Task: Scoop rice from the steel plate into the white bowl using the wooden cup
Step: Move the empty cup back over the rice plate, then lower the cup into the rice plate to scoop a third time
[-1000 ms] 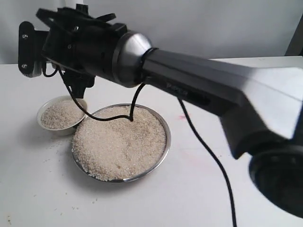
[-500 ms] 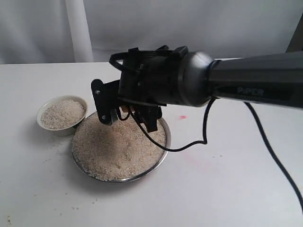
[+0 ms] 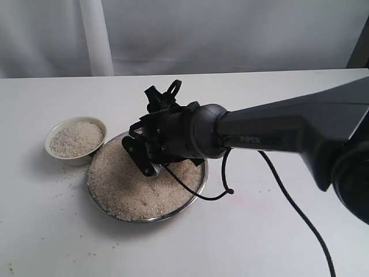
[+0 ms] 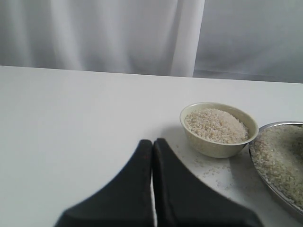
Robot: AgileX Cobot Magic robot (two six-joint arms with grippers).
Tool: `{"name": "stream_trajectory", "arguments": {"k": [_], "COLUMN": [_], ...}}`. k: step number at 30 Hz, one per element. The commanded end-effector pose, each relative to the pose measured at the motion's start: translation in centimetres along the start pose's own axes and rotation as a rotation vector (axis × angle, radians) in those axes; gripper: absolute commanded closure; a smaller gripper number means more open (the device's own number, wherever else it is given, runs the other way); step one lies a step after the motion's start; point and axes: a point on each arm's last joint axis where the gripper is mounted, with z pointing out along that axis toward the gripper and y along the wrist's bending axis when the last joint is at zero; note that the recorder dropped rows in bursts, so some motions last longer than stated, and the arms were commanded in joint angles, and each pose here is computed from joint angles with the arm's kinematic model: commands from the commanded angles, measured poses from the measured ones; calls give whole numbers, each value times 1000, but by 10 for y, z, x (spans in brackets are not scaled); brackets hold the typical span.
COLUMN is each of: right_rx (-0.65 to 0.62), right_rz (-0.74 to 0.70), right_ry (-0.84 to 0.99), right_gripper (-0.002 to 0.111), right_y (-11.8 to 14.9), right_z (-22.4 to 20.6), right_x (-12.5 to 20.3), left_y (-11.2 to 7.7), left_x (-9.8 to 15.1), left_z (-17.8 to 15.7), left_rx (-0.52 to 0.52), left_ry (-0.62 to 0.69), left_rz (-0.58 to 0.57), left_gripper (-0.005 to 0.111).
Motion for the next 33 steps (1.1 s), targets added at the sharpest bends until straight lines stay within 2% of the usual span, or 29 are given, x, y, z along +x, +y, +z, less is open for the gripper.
{"name": "stream_trajectory", "arguments": {"k": [1, 4, 12, 21, 28, 33], "right_rx": [-20, -38, 27, -44, -140, -199], "right_rz": [-27, 5, 13, 97, 246, 448], "right_ry": [7, -5, -63, -175, -237, -299], "right_gripper": [108, 108, 108, 108, 108, 108], "right_y": [9, 9, -9, -4, -1, -5], "right_z": [11, 14, 3, -6, -10, -16], "right_x": [-4, -11, -45, -64, -67, -64], "left_y": [0, 0, 0, 0, 0, 0], "left_x": [0, 0, 0, 0, 0, 0], "left_z": [0, 0, 0, 0, 0, 0], "left_rx": [7, 7, 7, 7, 7, 7], "left_ry": [-7, -7, -7, -7, -7, -7], "left_rz": [-2, -2, -2, -2, -2, -2], "left_gripper": [107, 107, 107, 107, 107, 107]}}
